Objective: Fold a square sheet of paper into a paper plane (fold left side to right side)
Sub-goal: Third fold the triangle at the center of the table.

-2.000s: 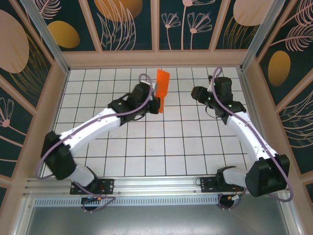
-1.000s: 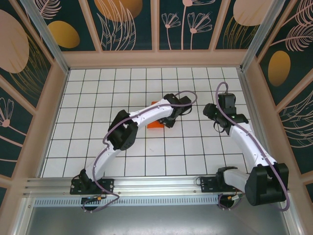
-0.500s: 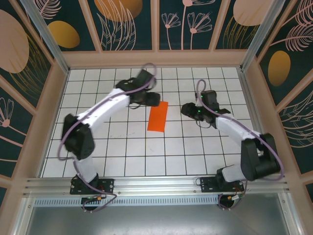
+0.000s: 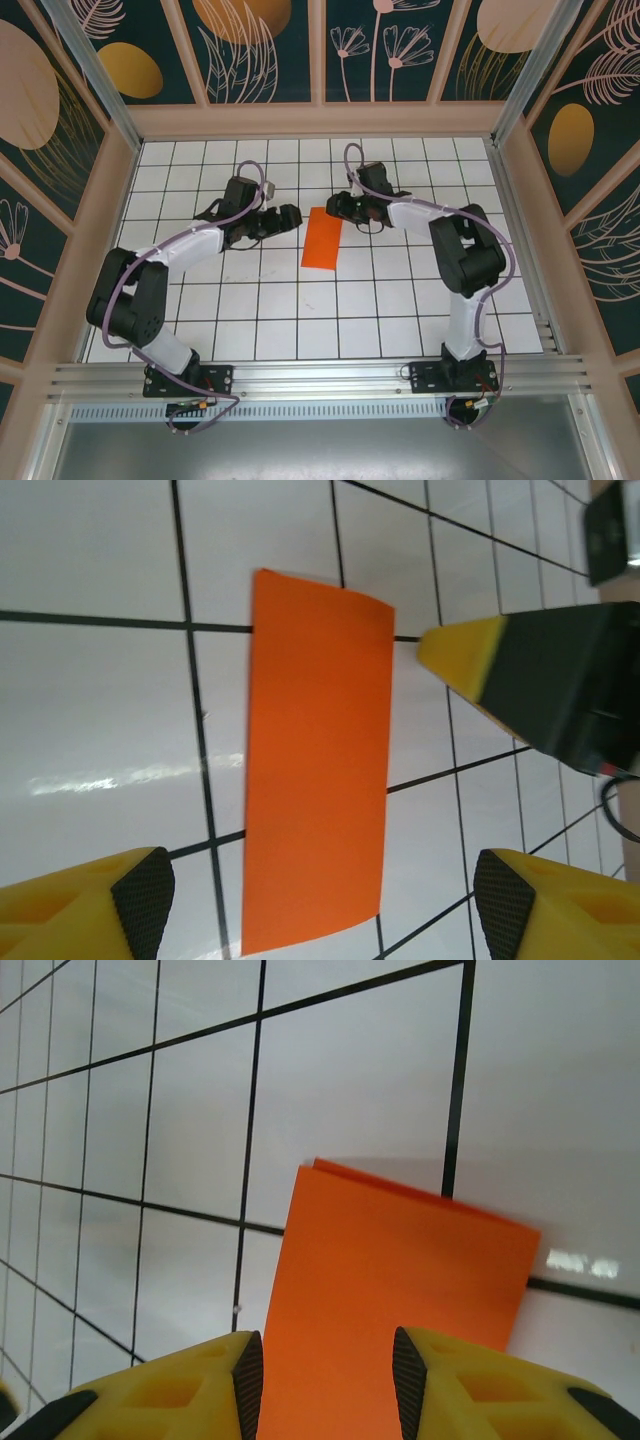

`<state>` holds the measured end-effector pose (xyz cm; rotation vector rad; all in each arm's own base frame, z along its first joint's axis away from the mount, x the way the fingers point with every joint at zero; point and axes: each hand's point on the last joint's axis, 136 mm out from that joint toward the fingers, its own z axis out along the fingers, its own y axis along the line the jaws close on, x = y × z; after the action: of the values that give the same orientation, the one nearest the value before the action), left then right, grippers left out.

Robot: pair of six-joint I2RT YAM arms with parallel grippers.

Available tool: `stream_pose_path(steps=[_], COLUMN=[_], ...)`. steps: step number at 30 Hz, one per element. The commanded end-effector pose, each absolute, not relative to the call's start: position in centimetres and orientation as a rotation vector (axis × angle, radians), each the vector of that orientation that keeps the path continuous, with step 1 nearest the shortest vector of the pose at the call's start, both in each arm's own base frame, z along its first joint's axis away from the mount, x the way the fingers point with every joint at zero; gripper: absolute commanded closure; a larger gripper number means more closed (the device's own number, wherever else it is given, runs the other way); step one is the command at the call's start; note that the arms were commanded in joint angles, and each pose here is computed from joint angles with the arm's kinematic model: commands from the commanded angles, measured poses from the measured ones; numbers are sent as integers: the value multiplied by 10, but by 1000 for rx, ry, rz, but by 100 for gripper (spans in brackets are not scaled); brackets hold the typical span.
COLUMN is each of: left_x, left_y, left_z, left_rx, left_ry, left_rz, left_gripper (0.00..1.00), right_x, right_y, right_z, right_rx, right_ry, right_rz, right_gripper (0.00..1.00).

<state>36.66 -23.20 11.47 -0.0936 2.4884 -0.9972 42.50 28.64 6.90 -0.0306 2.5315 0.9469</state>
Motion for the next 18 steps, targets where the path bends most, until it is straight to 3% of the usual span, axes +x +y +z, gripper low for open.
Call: stream_pose_path(steps=[1,18], left_x=[370,370], left_y=[-241,-256], left_z=[108,56], left_rx=[-95,-128], left_ry=[2466,2581], left_rz=[-1095,-1183], left_gripper=[20,29], right_x=[430,428], right_y=[289,275], right_z=[57,1], right_rx=[-70,-176], right_ry=[2566,2722], right_rz=[895,707], right_gripper=[58,63])
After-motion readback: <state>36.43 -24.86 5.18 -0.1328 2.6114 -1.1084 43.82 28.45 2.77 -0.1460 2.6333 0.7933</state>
